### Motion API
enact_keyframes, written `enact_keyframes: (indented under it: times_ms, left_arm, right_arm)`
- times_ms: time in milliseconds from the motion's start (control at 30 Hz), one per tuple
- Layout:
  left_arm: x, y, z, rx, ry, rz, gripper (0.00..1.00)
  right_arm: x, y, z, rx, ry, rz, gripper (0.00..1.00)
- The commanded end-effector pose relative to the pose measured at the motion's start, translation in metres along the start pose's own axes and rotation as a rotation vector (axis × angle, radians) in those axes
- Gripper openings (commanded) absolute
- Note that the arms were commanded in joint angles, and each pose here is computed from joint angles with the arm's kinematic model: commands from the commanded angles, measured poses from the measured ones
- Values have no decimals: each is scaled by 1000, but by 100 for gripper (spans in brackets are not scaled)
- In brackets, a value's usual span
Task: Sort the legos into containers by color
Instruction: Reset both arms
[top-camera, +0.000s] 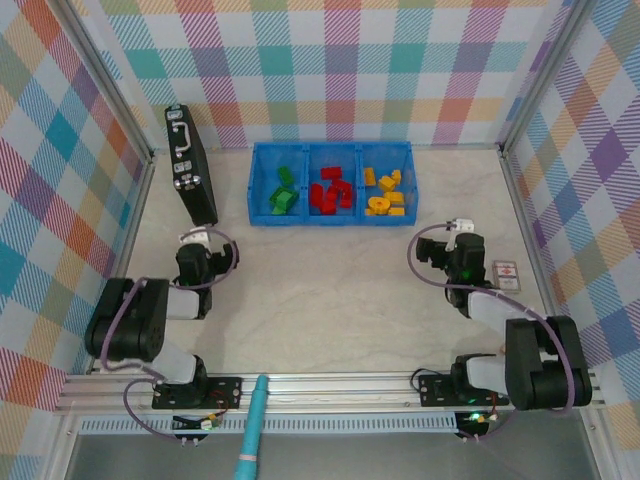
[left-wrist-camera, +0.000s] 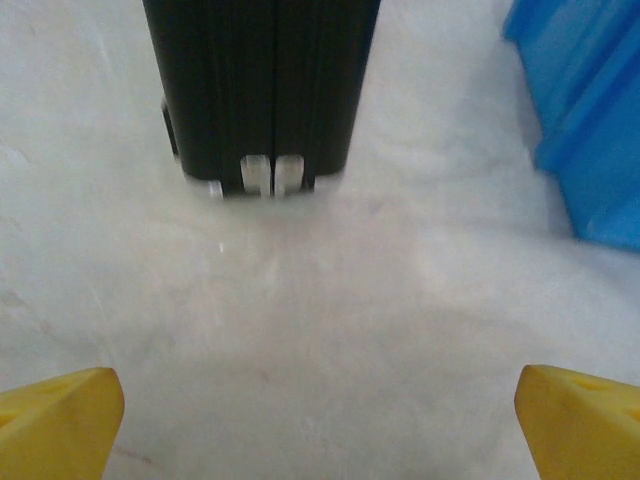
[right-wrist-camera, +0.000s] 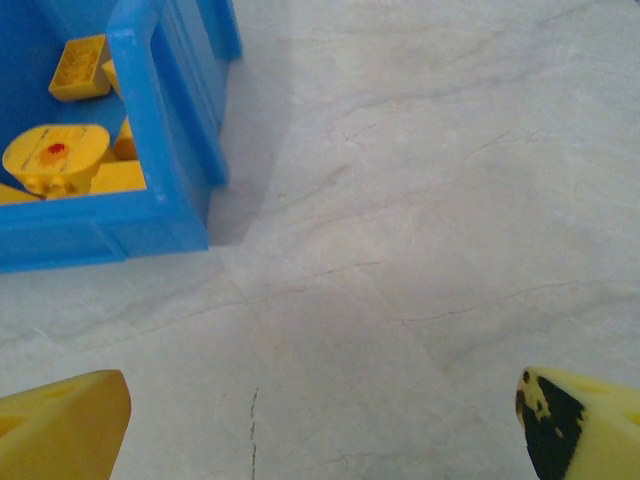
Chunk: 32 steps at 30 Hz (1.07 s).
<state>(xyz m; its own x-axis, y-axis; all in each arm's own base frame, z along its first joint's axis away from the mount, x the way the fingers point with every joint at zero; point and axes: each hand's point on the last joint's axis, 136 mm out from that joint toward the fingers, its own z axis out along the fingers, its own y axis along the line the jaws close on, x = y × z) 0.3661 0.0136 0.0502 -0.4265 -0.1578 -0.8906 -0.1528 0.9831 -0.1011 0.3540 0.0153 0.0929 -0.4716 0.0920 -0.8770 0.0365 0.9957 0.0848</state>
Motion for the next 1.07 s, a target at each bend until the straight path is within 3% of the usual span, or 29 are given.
enact_keyframes:
  times_ms: [0,133,333,367,400,1033]
  left_arm:
    - [-41,-5,-9,36,-181,-35,100]
    - [-44,-3,2,-81,-145,5,100]
    - [-42,-16,10,-75,-100,66,100]
    - [-42,-16,10,-75,-104,66,100]
    - [-42,-16,10,-75,-100,68,100]
    - [-41,-17,12,-39,-89,60,100]
  right_arm:
    - [-33,4,0,-41,-170,-31,99]
    - [-36,4,11,-52,-157,-67,99]
    - [-17,10,41,-138,-81,-53,99]
    - [-21,10,40,-141,-124,-58,99]
    - [-17,10,40,-138,-84,-56,99]
    - [-18,11,40,-142,-95,-64,99]
